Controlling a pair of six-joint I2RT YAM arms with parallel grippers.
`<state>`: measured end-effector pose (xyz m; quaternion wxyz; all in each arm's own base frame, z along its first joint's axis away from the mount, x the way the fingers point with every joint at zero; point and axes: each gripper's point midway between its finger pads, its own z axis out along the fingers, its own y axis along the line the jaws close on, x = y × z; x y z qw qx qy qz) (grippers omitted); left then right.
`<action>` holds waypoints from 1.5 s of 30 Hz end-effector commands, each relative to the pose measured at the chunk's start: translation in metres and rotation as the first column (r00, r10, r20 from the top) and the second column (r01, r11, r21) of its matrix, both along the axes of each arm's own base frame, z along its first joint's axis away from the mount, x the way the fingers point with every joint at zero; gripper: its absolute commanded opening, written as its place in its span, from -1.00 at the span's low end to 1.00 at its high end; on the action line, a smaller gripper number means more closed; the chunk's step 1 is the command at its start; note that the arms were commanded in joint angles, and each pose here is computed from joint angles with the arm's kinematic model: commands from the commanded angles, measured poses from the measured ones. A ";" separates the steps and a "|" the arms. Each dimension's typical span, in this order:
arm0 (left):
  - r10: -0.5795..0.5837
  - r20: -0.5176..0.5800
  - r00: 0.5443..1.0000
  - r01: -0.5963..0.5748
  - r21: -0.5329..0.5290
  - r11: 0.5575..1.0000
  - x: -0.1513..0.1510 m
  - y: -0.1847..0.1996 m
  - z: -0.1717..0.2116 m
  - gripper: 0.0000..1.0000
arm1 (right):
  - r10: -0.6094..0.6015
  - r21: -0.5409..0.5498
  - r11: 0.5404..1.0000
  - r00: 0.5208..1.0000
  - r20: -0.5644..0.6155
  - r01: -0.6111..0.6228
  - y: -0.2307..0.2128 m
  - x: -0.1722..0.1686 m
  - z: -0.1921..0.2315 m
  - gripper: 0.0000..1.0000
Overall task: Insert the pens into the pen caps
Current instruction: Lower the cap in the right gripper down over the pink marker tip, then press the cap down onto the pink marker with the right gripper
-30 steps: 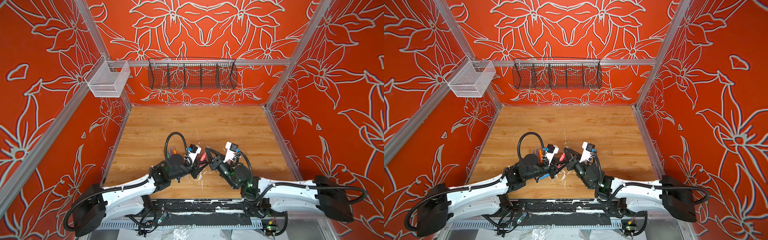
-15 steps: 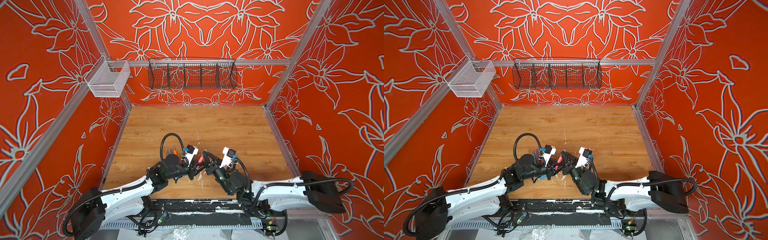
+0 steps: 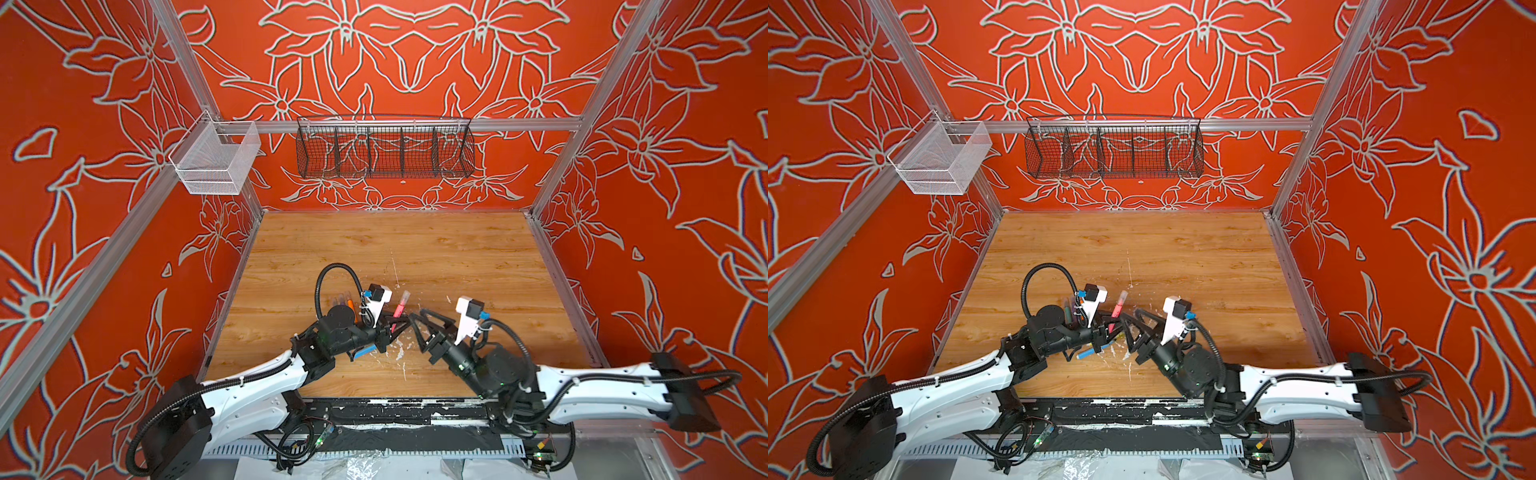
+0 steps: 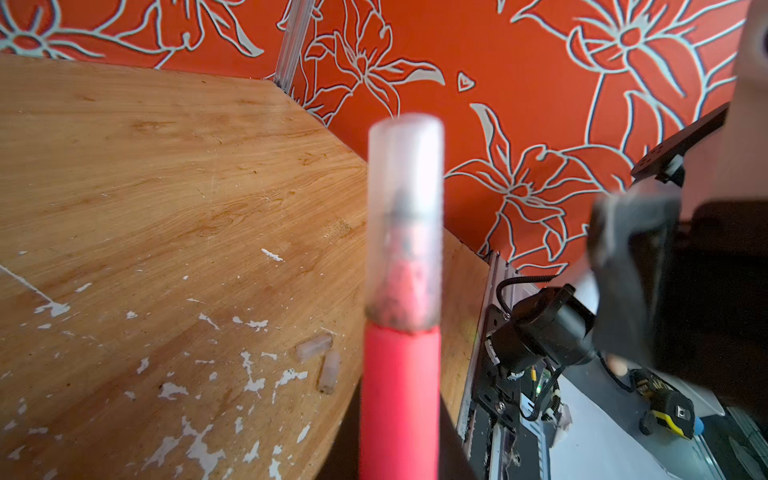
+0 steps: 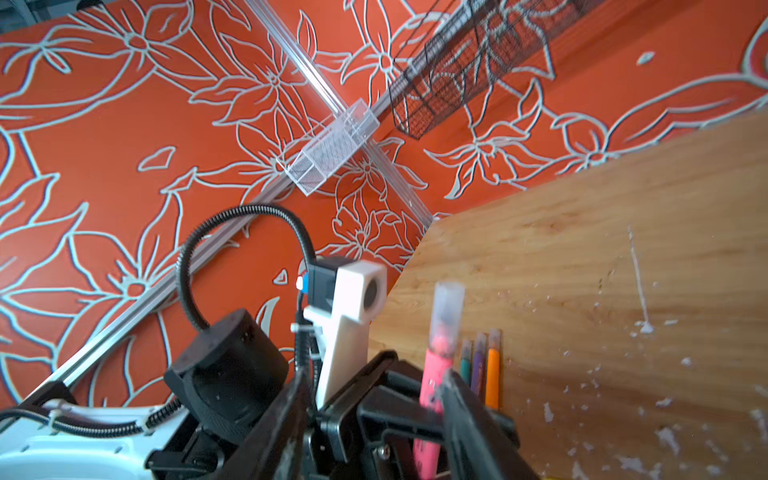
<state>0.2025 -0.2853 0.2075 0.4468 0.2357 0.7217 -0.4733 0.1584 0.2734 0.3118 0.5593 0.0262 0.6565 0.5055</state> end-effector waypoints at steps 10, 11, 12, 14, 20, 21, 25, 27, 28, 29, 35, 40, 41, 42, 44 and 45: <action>-0.050 0.074 0.996 0.051 -0.015 0.999 -0.004 -0.008 0.022 -1.00 | 0.034 -0.208 0.976 0.992 -0.124 -0.060 0.006 0.030 0.002 0.08; -0.052 0.073 0.996 0.053 -0.015 0.998 -0.004 -0.008 0.022 -1.00 | 0.044 -0.215 0.974 0.990 -0.133 -0.073 0.010 0.033 0.001 0.06; -0.052 0.072 0.996 0.053 -0.012 0.999 -0.005 -0.008 0.021 -1.00 | 0.053 -0.228 0.970 0.988 -0.147 -0.086 0.016 0.036 0.000 0.05; -0.052 0.074 0.996 0.053 -0.011 0.999 -0.005 -0.008 0.021 -1.00 | 0.060 -0.248 0.964 0.984 -0.166 -0.101 0.023 0.040 -0.002 0.01; -0.051 0.076 0.996 0.052 -0.007 0.999 -0.005 -0.009 0.021 -1.00 | 0.050 -0.271 0.958 0.983 -0.178 -0.098 0.032 0.049 -0.003 -0.02; -0.051 0.077 0.996 0.052 -0.008 0.999 -0.005 -0.009 0.021 -1.00 | 0.050 -0.274 0.957 0.982 -0.180 -0.099 0.033 0.051 -0.004 -0.03; -0.048 0.102 0.994 0.052 -0.028 0.998 -0.008 -0.006 0.031 -1.00 | 0.031 -0.286 0.954 0.978 -0.205 -0.090 0.033 0.060 -0.008 -0.05; -0.049 0.103 0.994 0.053 -0.029 0.998 -0.008 -0.006 0.031 -1.00 | 0.032 -0.283 0.955 0.977 -0.210 -0.092 0.034 0.063 -0.009 -0.09; -0.048 0.102 0.994 0.051 -0.028 0.998 -0.008 -0.006 0.031 -1.00 | 0.034 -0.280 0.955 0.977 -0.212 -0.094 0.035 0.064 -0.009 -0.13; -0.049 0.102 0.994 0.053 -0.029 0.998 -0.008 -0.006 0.031 -1.00 | 0.037 -0.278 0.956 0.976 -0.212 -0.097 0.036 0.064 -0.009 -0.15; -0.051 0.102 0.993 0.054 -0.026 0.998 -0.008 -0.006 0.031 -1.00 | 0.048 -0.286 0.952 0.975 -0.216 -0.110 0.044 0.067 -0.009 -0.36; -0.052 0.105 0.993 0.055 -0.026 0.998 -0.008 -0.007 0.031 -1.00 | 0.047 -0.281 0.953 0.974 -0.220 -0.110 0.046 0.070 -0.008 -0.48; -0.050 0.105 0.993 0.053 -0.026 0.998 -0.008 -0.007 0.031 -1.00 | 0.050 -0.281 0.953 0.974 -0.222 -0.113 0.047 0.070 -0.009 -0.56; -0.049 0.105 0.993 0.052 -0.026 0.998 -0.008 -0.006 0.031 -1.00 | 0.054 -0.281 0.952 0.973 -0.224 -0.118 0.048 0.069 -0.010 -0.63; -0.049 0.104 0.993 0.052 -0.026 0.998 -0.008 -0.006 0.031 -1.00 | 0.062 -0.278 0.952 0.970 -0.235 -0.128 0.050 0.069 -0.013 -0.78; -0.047 0.104 0.993 0.050 -0.026 0.998 -0.008 -0.006 0.031 -1.00 | 0.070 -0.276 0.951 0.967 -0.243 -0.138 0.052 0.068 -0.016 -0.87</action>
